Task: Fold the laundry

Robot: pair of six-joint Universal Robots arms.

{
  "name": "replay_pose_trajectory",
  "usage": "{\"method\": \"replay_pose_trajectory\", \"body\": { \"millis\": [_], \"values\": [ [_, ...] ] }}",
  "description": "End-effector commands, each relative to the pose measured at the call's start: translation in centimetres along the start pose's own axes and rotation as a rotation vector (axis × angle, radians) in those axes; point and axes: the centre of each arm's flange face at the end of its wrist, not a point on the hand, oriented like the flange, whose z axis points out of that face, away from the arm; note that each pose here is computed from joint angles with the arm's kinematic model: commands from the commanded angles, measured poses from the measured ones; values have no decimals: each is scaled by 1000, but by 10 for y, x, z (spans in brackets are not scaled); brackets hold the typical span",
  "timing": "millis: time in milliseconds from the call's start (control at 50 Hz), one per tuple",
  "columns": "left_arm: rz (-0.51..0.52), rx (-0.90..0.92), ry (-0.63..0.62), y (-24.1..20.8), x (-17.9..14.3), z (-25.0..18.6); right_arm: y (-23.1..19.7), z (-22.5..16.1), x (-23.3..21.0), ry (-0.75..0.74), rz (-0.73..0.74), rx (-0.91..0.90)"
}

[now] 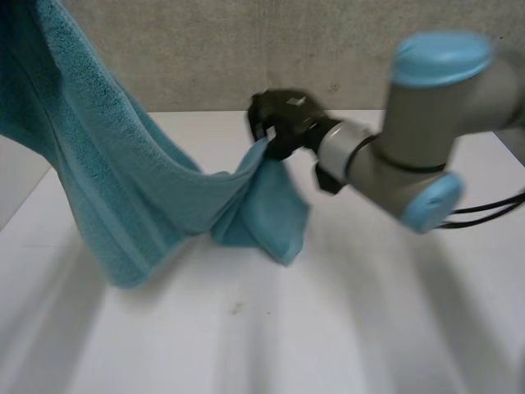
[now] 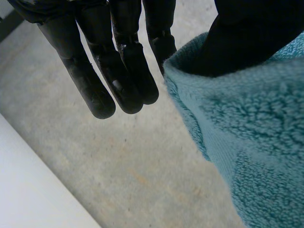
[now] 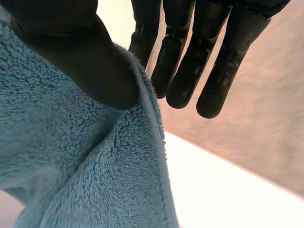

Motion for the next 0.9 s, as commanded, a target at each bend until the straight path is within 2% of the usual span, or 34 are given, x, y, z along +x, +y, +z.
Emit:
{"method": "replay_pose_trajectory", "body": {
  "millis": [20, 120, 200, 300, 320, 360, 400, 420, 540, 640, 720, 760, 780, 840, 860, 900],
  "values": [
    [15, -108, -8, 38, -1, 1, -77, -96, 2, 220, -426, 114],
    [-14, -181, 34, 58, 12, -6, -105, -150, -13, 361, -580, 180],
    [-39, -242, 74, 74, 26, -14, -108, -182, -22, 441, -678, 147],
    [-87, -379, 167, 100, 52, -32, -80, -195, -22, 463, -779, -64],
    [-98, -406, 188, 105, 57, -35, -68, -195, -21, 450, -803, -151],
    [-125, -497, 253, 119, 74, -46, -61, -195, -20, 440, -812, -193],
    [-142, -563, 298, 131, 85, -54, -25, -181, -11, 374, -803, -365],
    [-151, -594, 319, 137, 90, -58, -16, -176, -9, 359, -795, -395],
    [-183, -765, 423, 179, 122, -77, 24, -149, 6, 308, -761, -514],
    [-184, -774, 432, 212, 138, -64, 57, -111, 32, 313, -743, -551],
    [-175, -718, 407, 223, 141, -40, 58, -85, 52, 356, -749, -512],
    [-153, -609, 349, 226, 135, -3, 52, -74, 69, 401, -753, -481],
    [-144, -570, 327, 223, 131, 10, 21, -51, 92, 509, -786, -352],
    [-125, -481, 271, 216, 121, 36, -10, -40, 99, 580, -812, -236],
    [-104, -372, 203, 201, 109, 63, -68, -33, 104, 692, -853, -13],
    [-75, -125, 64, 162, 81, 107, -102, -32, 106, 757, -872, 135]
  ]
}}
